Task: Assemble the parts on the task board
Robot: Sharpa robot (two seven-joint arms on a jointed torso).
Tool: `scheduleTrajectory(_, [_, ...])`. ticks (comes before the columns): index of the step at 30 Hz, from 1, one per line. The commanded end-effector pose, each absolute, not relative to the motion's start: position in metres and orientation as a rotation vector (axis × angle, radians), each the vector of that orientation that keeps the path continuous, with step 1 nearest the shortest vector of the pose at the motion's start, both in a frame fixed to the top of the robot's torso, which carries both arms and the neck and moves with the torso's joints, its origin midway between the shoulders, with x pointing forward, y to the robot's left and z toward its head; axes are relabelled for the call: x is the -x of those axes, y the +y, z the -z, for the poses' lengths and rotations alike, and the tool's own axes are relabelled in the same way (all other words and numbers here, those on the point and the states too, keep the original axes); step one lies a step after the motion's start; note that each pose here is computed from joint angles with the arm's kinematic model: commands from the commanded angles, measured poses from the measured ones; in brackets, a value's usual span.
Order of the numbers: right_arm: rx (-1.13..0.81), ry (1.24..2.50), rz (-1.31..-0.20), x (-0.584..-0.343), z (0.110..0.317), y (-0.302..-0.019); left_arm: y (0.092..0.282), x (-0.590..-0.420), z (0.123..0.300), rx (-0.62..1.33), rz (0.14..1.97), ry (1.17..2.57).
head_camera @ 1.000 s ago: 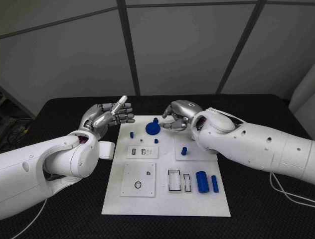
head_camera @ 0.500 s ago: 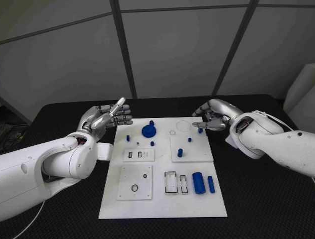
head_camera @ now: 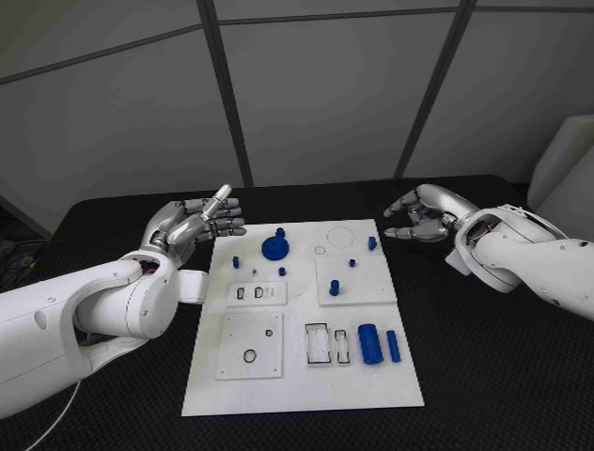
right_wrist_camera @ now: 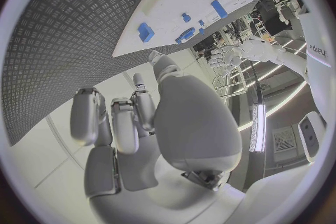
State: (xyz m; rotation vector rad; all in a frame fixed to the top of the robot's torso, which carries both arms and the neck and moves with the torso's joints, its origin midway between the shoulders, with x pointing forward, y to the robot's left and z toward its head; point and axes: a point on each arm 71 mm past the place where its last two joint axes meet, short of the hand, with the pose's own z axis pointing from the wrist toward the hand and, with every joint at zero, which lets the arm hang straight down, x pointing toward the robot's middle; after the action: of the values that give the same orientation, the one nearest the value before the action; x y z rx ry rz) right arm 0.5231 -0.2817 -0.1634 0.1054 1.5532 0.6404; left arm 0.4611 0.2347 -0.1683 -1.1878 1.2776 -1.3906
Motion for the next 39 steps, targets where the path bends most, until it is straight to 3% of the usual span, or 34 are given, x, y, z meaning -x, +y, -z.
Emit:
scheduleTrajectory(1, [-0.095,1.584,-0.673,-0.525,0.167,-0.28,0.235,-0.462,0.168,1.175,1.402,1.281])
scheduleTrajectory(17, [-0.087,1.65,-0.698,-0.527,0.189,-0.265,0.237,-0.463,0.169,1.18,1.393,1.283])
scheduleTrajectory(39, [-0.071,1.671,-0.698,-0.531,0.194,-0.257,0.238,-0.463,0.169,1.181,1.391,1.283])
